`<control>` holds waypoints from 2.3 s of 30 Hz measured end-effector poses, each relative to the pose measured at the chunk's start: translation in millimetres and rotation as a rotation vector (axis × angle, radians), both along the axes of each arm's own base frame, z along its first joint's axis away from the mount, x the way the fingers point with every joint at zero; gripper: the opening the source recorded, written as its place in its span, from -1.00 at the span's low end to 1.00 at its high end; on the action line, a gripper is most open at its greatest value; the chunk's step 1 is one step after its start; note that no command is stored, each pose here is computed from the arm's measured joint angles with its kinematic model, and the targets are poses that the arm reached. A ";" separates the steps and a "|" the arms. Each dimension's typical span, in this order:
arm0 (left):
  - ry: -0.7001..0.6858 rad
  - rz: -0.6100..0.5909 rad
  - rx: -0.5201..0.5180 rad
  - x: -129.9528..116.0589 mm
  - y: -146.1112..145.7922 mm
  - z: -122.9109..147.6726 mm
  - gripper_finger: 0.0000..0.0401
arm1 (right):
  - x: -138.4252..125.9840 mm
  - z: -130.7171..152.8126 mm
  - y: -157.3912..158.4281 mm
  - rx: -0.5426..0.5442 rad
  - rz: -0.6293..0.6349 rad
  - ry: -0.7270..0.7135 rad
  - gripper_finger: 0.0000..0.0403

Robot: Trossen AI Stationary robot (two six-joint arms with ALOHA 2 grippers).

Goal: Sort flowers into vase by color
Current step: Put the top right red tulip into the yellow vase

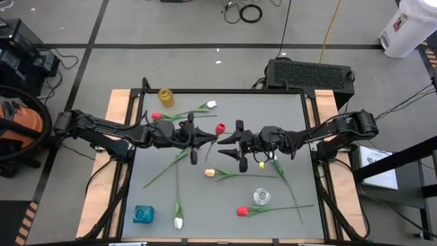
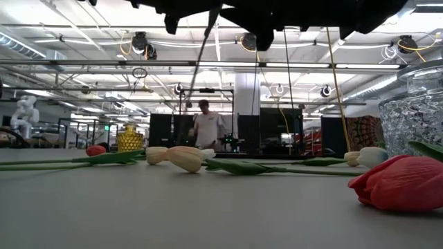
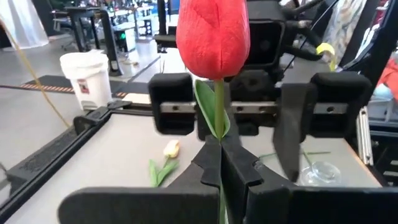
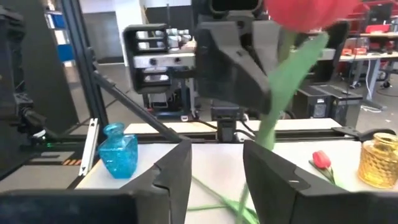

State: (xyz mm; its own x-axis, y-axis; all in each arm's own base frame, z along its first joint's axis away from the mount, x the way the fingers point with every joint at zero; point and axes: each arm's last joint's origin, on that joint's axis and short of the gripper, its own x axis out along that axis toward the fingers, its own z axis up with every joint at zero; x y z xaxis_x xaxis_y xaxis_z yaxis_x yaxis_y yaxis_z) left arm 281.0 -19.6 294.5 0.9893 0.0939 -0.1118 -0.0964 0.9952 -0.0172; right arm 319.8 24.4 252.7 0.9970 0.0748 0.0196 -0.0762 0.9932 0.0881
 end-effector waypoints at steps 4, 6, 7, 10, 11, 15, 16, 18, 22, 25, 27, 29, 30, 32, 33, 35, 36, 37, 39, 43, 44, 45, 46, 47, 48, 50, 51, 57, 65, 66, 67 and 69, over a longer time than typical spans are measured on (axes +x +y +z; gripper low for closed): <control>0.002 0.026 0.026 -6.6 -4.8 4.8 -1.00 | -0.3 1.3 3.2 -0.006 0.009 -0.015 -0.29; 0.007 0.049 0.034 -9.9 -7.3 6.3 -1.00 | -0.5 2.1 3.7 -0.012 0.011 -0.022 -0.28; 0.015 0.061 0.040 -12.1 -8.3 7.0 -1.00 | -0.5 2.2 4.0 -0.015 0.011 -0.023 -0.27; 0.020 0.104 0.051 -17.9 -10.9 10.2 -1.00 | -0.7 1.9 6.0 -0.018 0.015 -0.020 -0.25; 0.027 0.119 0.056 -20.3 -11.7 10.9 -1.00 | -0.8 1.9 7.2 -0.020 0.018 -0.020 -0.25; 0.042 0.188 0.072 -29.8 -13.0 14.8 -1.00 | -1.3 1.1 11.8 -0.021 0.033 -0.013 -0.25; 0.048 0.205 0.077 -32.5 -13.1 15.7 -1.00 | -1.5 1.1 13.1 -0.021 0.038 -0.013 -0.25; 0.052 0.242 0.085 -37.4 -11.5 18.3 -1.00 | -1.8 0.6 16.0 -0.025 0.046 -0.007 -0.25; 0.074 0.279 0.118 -49.8 -7.9 23.4 -1.00 | -6.3 1.2 19.5 -0.035 0.060 0.041 -0.25; 0.096 0.329 0.143 -61.1 -4.5 27.1 -1.00 | -14.8 7.1 18.5 -0.044 0.061 0.086 -0.25; 0.111 0.380 0.163 -70.7 -1.5 29.9 -1.00 | -21.8 13.1 17.3 -0.061 0.060 0.104 -0.25; 0.113 0.423 0.170 -79.5 1.4 33.4 -1.00 | -30.8 20.5 16.2 -0.082 0.046 0.119 -0.25; 0.112 0.437 0.176 -84.5 2.6 35.5 -1.00 | -35.1 24.2 15.7 -0.092 0.032 0.123 -0.25; 0.105 0.454 0.180 -94.1 4.8 39.7 -1.00 | -45.1 31.0 15.3 -0.118 0.002 0.141 -0.25; 0.095 0.463 0.182 -98.8 6.0 42.3 -1.00 | -49.9 33.7 15.2 -0.130 -0.012 0.151 -0.25; 0.084 0.487 0.191 -109.4 8.5 47.0 -1.00 | -59.6 38.8 15.3 -0.148 -0.039 0.171 -0.25; 0.071 0.501 0.191 -114.4 9.8 49.7 -1.00 | -64.3 40.4 15.2 -0.155 -0.055 0.187 -0.25; 0.059 0.511 0.199 -119.8 11.1 52.7 -1.00 | -69.0 41.9 15.4 -0.161 -0.070 0.202 -0.25; 0.044 0.541 0.216 -131.0 13.7 57.4 -1.00 | -76.9 43.4 15.8 -0.171 -0.094 0.233 -0.25; -0.003 0.579 0.233 -152.1 18.3 66.8 -1.00 | -88.7 44.0 19.2 -0.180 -0.109 0.285 -0.25; -0.015 0.582 0.235 -156.6 19.2 68.7 -1.00 | -91.2 43.5 20.3 -0.185 -0.102 0.300 -0.25; -0.027 0.586 0.240 -161.5 20.4 70.6 -1.00 | -93.1 42.7 21.5 -0.190 -0.096 0.315 -0.25; -0.039 0.592 0.241 -166.4 21.8 72.3 -1.00 | -94.4 42.6 22.7 -0.192 -0.089 0.320 -0.25; -0.049 0.600 0.244 -171.2 23.4 74.1 -1.00 | -95.4 42.4 23.9 -0.194 -0.083 0.325 -0.25; -0.057 0.609 0.247 -175.0 25.0 75.2 -1.00 | -96.3 41.9 25.1 -0.198 -0.077 0.331 -0.25; -0.070 0.634 0.261 -183.3 28.4 77.6 -1.00 | -98.2 41.1 27.1 -0.205 -0.066 0.344 -0.25; -0.076 0.647 0.270 -187.0 30.0 78.8 -1.00 | -98.7 40.4 27.7 -0.208 -0.063 0.351 -0.25; -0.088 0.719 0.318 -202.0 38.0 82.7 -1.00 | -100.1 37.2 27.7 -0.217 -0.060 0.385 -0.25; -0.146 0.822 0.388 -200.9 48.4 84.8 -1.00 | -98.7 40.7 28.0 -0.206 -0.062 0.348 -0.25; -0.155 0.834 0.399 -200.5 50.1 84.7 -1.00 | -98.5 41.3 28.0 -0.207 -0.062 0.341 -0.25; -0.163 0.845 0.410 -200.4 51.8 84.9 -1.00 | -98.3 41.8 28.1 -0.208 -0.062 0.336 -0.25; -0.184 0.879 0.420 -201.2 55.5 85.3 -1.00 | -98.3 41.8 28.1 -0.211 -0.061 0.336 -0.25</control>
State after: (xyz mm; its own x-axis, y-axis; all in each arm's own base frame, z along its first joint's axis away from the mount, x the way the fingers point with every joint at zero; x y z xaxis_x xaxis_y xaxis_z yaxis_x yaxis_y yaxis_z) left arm 79.8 35.9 379.8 0.5476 0.7995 0.2468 -0.8345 0.5001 0.2315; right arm 221.4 52.5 294.5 0.9481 -0.0172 -0.3174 -0.0181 0.9940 -0.1080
